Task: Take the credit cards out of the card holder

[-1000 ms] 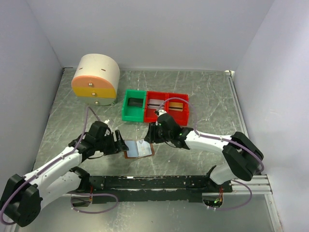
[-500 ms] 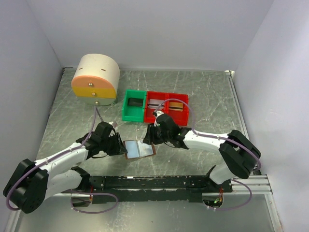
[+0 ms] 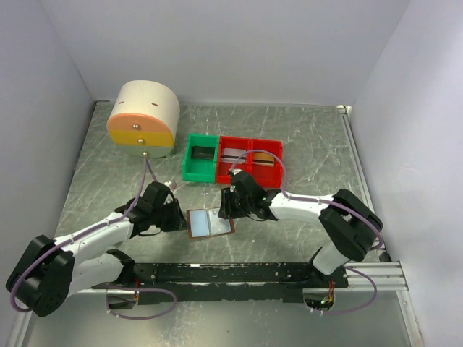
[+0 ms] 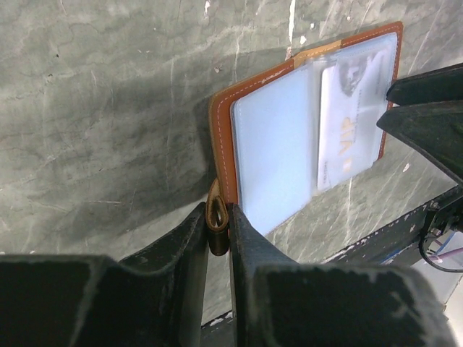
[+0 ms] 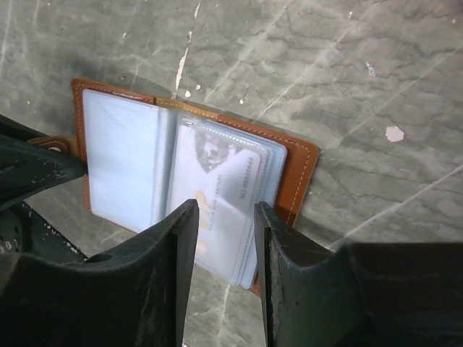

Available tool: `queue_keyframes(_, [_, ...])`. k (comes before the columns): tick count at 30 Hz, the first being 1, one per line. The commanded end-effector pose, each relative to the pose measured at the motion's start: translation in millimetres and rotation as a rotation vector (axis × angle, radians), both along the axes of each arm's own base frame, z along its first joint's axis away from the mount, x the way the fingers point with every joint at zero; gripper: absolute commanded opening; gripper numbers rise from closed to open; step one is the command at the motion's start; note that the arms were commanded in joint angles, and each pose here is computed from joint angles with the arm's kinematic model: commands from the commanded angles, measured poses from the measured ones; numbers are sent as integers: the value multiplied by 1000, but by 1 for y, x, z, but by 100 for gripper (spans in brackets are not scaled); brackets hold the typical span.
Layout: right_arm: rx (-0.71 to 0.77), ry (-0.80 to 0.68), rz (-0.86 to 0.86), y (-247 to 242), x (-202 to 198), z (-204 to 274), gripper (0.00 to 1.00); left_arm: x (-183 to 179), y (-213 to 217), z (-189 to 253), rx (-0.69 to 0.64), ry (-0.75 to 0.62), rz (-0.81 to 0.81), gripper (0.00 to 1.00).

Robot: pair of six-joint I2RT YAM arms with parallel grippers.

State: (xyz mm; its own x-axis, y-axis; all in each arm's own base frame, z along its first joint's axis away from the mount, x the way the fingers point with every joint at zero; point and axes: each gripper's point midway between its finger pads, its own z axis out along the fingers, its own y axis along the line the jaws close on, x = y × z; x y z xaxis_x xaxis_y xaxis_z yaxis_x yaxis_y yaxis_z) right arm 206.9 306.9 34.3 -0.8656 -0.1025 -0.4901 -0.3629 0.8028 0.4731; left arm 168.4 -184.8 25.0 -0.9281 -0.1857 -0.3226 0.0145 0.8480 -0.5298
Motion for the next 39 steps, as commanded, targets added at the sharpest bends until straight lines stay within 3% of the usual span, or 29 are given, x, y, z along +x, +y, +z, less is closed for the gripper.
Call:
queue_keyframes(1, [-50,-14,-10,-4,6,-2,38,3,-4,5,-13,-38,-26,26])
queue_keyframes(10, [12,-19,35,7,3,5,36,1,-10,6,-21,-32,-82,23])
queue_keyframes(17, [-66,-59,-45,-12,12,11,38,1,-5,7,7,-36,-69,21])
queue_keyframes(23, [3,-64,-7,-1,8,19,39,1,-5,7,7,-36,-68,20])
queue_keyframes(39, [-14,17,33,8,2,-12,37,0,-5,10,5,-35,-76,19])
